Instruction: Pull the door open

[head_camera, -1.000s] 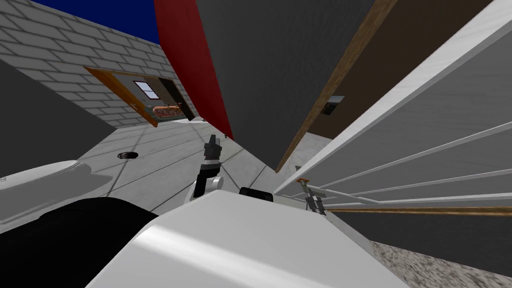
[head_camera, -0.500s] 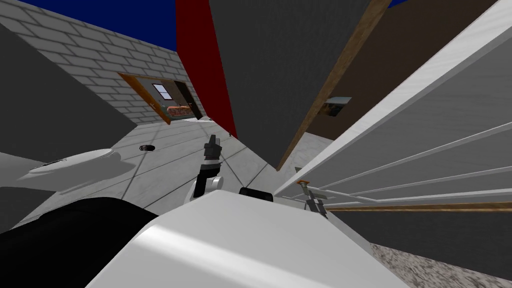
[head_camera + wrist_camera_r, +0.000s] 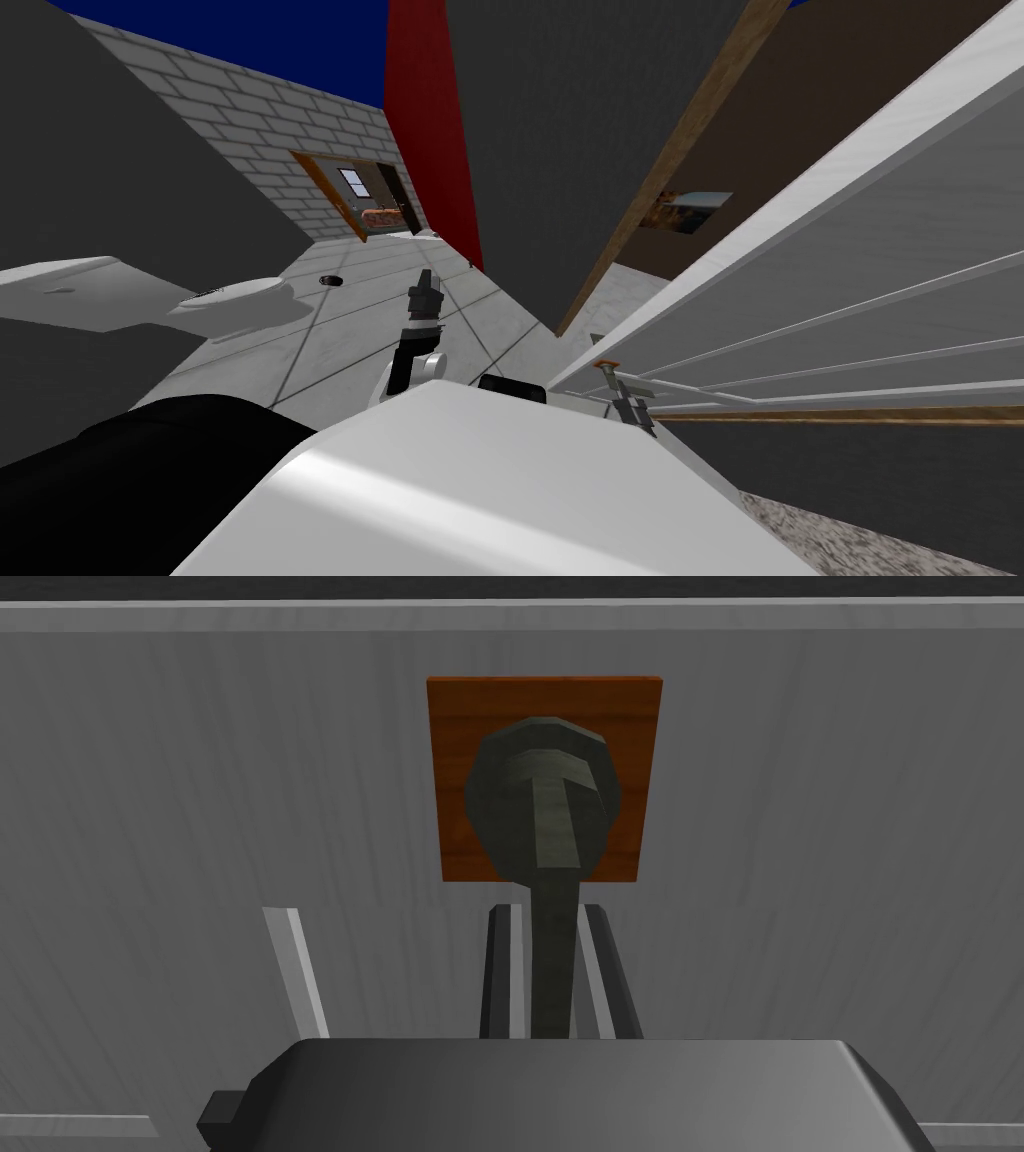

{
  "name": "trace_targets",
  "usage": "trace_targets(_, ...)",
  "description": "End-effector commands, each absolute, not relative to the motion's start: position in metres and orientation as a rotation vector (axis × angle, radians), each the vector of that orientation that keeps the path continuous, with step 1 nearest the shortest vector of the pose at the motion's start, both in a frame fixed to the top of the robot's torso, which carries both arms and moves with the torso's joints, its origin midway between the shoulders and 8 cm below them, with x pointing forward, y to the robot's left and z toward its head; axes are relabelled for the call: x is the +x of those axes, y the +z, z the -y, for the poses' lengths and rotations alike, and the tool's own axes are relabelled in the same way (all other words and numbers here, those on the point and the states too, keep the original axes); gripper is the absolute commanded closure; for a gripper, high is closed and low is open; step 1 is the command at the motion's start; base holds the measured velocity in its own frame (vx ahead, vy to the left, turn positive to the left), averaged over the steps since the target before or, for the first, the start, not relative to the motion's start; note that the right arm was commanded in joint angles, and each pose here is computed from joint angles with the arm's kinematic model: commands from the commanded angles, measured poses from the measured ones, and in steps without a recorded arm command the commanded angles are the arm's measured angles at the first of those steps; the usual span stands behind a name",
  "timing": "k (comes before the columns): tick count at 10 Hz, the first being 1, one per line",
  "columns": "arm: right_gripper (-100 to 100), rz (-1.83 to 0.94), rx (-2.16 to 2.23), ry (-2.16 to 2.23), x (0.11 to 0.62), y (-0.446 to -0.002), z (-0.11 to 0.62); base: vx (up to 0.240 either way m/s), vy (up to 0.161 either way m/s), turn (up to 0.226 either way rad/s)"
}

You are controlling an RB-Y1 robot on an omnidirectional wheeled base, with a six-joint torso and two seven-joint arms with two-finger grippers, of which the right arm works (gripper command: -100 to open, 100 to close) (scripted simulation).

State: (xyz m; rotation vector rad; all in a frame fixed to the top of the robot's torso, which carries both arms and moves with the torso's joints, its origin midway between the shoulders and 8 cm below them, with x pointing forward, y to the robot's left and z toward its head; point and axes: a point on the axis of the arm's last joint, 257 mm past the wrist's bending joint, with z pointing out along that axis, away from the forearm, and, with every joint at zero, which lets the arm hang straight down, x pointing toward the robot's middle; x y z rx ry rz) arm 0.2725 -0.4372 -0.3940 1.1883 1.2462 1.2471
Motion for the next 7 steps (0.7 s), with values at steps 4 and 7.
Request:
trace_targets(4, 100, -1.251, 1.183, 1.251, 0.27, -0.393, 0.4399, -0.197, -0.062, 0.141)
trace_targets(7, 100, -1.255, 1.182, 1.259, 0.2706, -0.3938, 0.437, -0.162, -0.045, 0.094)
